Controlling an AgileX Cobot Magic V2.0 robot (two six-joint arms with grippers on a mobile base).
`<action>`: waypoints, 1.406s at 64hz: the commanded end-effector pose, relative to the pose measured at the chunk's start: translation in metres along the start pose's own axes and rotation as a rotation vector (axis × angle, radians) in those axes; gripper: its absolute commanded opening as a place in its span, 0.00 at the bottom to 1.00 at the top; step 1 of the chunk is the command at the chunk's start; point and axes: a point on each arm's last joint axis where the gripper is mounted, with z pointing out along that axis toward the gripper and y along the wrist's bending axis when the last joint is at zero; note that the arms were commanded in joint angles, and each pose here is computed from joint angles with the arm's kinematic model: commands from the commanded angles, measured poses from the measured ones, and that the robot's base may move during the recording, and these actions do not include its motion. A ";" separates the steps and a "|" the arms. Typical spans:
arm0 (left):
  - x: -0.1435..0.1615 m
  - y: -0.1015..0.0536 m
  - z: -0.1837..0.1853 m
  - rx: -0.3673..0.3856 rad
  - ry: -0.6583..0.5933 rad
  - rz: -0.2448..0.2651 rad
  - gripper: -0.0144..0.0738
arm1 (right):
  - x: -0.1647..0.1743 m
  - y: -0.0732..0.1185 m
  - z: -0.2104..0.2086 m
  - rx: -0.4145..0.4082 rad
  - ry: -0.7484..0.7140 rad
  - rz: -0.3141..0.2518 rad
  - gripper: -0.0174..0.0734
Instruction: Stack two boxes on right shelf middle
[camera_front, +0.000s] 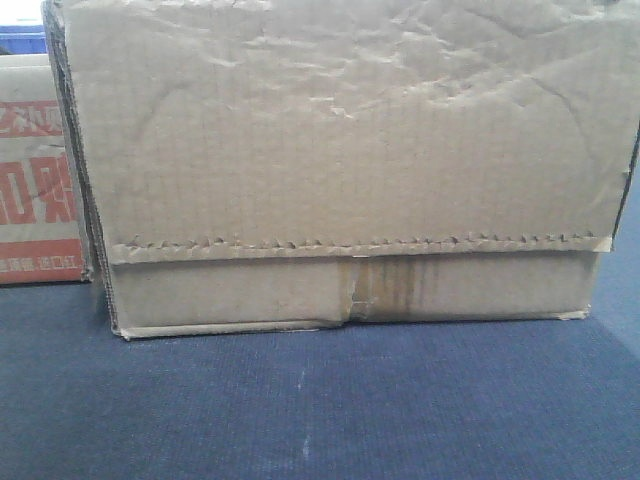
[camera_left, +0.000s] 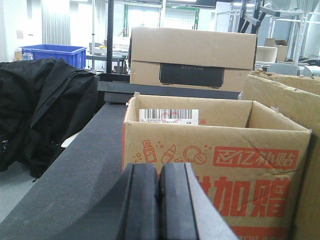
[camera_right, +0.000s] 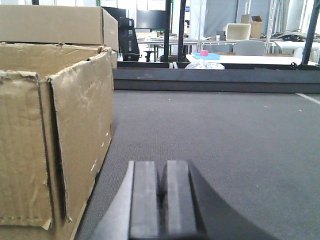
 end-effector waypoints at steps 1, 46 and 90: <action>-0.003 -0.001 0.000 0.009 -0.025 0.004 0.04 | -0.002 -0.001 0.000 0.009 -0.027 -0.009 0.01; -0.002 -0.001 0.000 0.008 -0.021 0.001 0.04 | -0.012 -0.001 -0.001 0.016 -0.128 -0.009 0.01; -0.173 -0.004 -0.012 -0.033 -0.054 0.001 0.16 | -0.167 0.007 -0.015 -0.016 -0.200 -0.014 0.10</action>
